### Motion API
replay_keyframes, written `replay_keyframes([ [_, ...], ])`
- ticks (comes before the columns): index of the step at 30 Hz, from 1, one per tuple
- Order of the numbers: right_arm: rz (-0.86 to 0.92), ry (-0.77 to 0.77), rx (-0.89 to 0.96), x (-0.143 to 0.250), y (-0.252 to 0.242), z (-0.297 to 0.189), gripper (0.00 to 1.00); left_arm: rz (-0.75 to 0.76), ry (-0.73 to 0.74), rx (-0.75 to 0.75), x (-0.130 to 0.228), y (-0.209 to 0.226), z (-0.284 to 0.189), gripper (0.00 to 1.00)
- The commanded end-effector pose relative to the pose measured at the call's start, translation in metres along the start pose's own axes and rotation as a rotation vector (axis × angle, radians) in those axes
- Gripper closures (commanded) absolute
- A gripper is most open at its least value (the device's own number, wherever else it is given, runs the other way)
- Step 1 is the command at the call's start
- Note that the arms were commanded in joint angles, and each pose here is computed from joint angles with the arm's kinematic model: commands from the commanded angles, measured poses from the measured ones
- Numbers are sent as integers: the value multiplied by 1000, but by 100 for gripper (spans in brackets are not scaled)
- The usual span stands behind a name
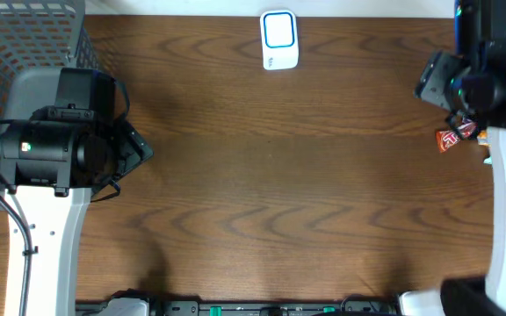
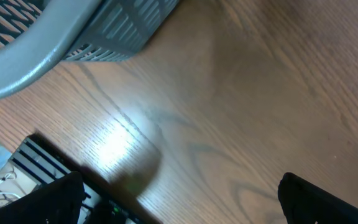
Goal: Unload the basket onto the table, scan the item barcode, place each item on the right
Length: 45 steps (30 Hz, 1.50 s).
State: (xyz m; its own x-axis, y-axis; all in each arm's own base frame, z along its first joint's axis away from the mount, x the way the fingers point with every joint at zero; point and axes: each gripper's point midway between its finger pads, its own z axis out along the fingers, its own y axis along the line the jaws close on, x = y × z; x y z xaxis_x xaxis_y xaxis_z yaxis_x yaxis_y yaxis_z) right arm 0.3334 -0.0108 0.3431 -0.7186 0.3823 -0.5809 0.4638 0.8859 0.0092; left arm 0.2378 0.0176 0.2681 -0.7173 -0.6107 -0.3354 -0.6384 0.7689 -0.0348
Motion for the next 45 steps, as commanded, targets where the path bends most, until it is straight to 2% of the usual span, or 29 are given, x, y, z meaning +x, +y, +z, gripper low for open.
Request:
replay_keyframes([
  [1,-34,-37,-29,18,0,-6,27,-15,-12,-8,-1,5,-2,1],
  [11,-69,-231,-222,80,8,10,20,-15,-12,-8,-1,5,-2,1],
  [13,-76,-243,-240,93,6,20,5,-15,-12,-8,-1,5,-2,1],
  [14,-76,-243,-245,100,5,26,1,-15,-12,-8,-1,5,-2,1],
  [25,-129,-131,-180,147,-8,68,1,-15,-12,-8,-1,5,-2,1],
  [45,-135,-115,-180,150,-7,70,1,-15,-12,-8,-1,5,-2,1],
])
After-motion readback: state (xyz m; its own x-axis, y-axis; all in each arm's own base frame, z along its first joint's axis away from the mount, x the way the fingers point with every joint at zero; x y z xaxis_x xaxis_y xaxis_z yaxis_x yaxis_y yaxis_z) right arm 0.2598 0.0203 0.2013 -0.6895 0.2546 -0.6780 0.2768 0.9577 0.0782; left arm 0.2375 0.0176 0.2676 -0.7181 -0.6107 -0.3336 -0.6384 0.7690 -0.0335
